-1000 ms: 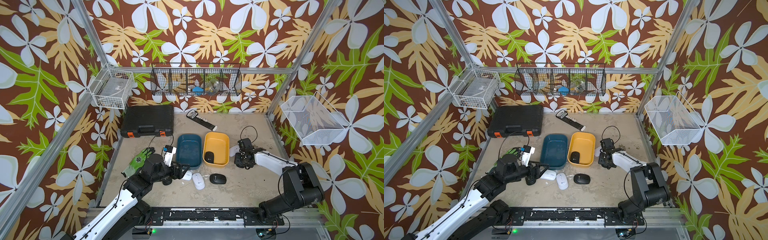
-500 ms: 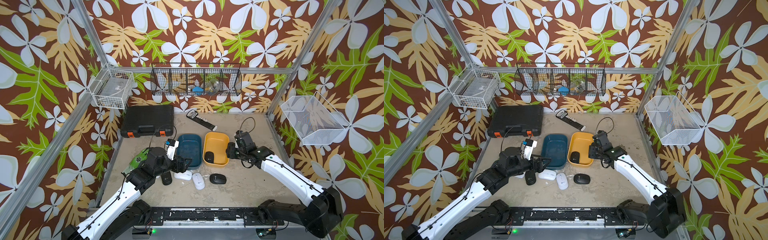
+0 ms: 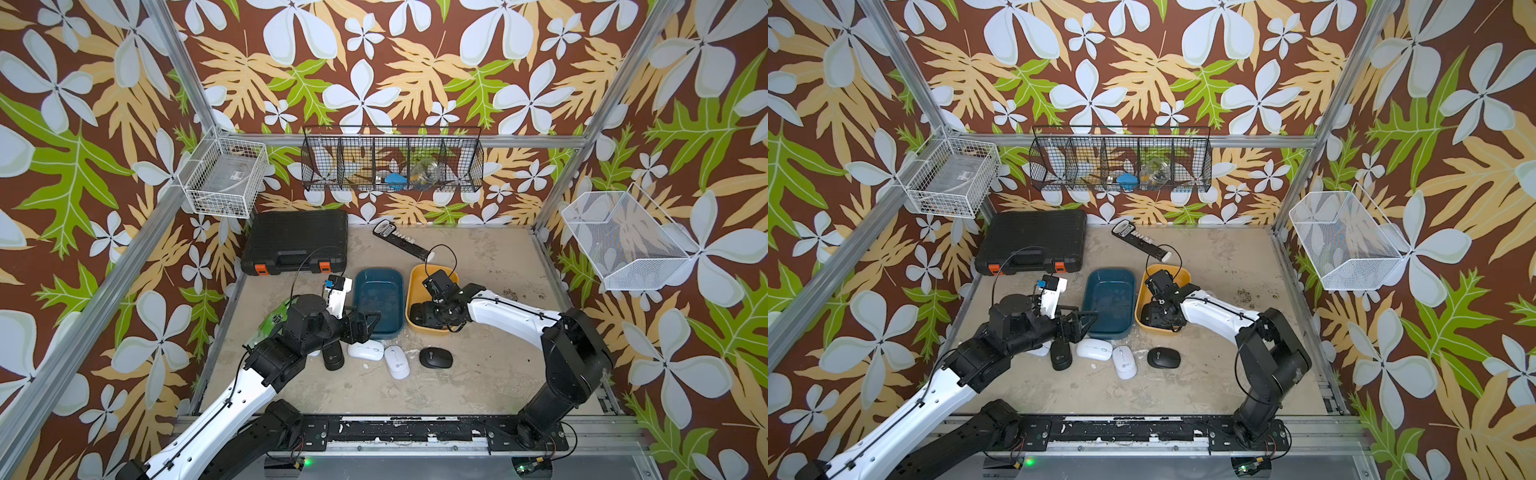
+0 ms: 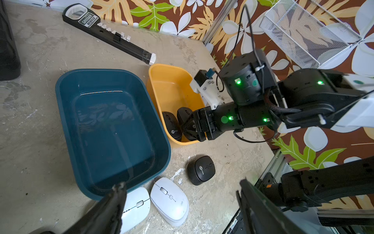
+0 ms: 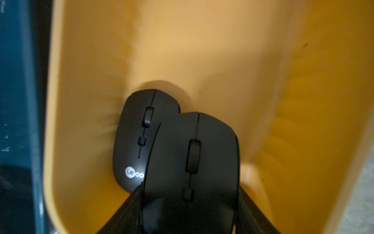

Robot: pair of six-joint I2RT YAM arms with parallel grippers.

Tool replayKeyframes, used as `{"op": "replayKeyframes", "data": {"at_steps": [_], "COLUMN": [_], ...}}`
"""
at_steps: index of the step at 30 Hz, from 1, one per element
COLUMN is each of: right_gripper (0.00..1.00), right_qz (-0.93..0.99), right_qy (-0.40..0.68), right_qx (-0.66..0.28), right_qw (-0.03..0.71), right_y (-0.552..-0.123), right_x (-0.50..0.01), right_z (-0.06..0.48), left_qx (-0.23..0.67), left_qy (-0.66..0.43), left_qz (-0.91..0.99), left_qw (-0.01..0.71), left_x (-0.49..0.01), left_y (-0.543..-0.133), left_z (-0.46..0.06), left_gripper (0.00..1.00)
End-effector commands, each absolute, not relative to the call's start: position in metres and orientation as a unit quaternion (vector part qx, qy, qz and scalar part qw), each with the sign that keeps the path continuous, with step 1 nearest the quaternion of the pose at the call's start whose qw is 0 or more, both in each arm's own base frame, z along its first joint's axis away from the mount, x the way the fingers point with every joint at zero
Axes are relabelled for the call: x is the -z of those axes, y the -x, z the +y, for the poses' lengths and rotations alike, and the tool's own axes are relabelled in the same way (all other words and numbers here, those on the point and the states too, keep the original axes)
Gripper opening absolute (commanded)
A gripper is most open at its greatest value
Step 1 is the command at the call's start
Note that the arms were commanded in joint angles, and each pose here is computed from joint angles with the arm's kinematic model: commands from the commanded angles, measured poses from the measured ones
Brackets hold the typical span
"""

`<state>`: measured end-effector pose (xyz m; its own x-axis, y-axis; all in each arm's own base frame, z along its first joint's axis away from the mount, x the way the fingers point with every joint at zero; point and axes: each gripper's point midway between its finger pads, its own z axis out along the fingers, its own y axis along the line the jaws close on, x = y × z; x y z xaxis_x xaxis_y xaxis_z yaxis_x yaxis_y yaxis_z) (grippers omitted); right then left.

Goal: Place the mice by color into the storage box
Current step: Place the mouse in the storage box, then pick up the mouse from the center of the board.

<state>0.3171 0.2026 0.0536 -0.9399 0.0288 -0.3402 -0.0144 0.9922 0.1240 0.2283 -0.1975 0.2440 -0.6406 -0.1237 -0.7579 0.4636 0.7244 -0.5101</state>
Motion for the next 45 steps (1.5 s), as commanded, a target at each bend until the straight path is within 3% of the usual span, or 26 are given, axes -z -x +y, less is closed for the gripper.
{"op": "replayKeyframes", "data": {"at_steps": [1, 11, 19, 27, 37, 45], "right_gripper": [0.35, 0.39, 0.62, 0.76, 0.77, 0.86], "right_qz": [0.982, 0.986, 0.986, 0.982, 0.963, 0.920], "right_qy": [-0.022, -0.024, -0.022, -0.021, -0.022, 0.032], "right_qx": [-0.060, -0.033, -0.037, -0.053, -0.119, -0.257], "right_qw": [0.180, 0.162, 0.162, 0.182, 0.242, 0.295], "right_y": [-0.323, -0.323, -0.325, -0.329, -0.336, -0.312], "right_x": [-0.048, -0.029, -0.033, -0.060, -0.127, -0.191], "right_z": [0.197, 0.181, 0.182, 0.186, 0.202, 0.233], "left_qx": [0.349, 0.348, 0.347, 0.347, 0.339, 0.233], "left_qy": [-0.096, -0.091, -0.089, -0.087, -0.079, 0.027], "left_qz": [0.837, 0.841, 0.843, 0.844, 0.852, 0.925], "left_qw": [0.410, 0.403, 0.402, 0.400, 0.391, 0.297], "left_x": [-0.240, -0.233, -0.233, -0.233, -0.227, -0.144], "left_y": [-0.228, -0.224, -0.224, -0.225, -0.226, -0.230], "left_z": [-0.194, -0.191, -0.191, -0.191, -0.189, -0.155], "left_gripper": [0.89, 0.89, 0.89, 0.89, 0.89, 0.92]}}
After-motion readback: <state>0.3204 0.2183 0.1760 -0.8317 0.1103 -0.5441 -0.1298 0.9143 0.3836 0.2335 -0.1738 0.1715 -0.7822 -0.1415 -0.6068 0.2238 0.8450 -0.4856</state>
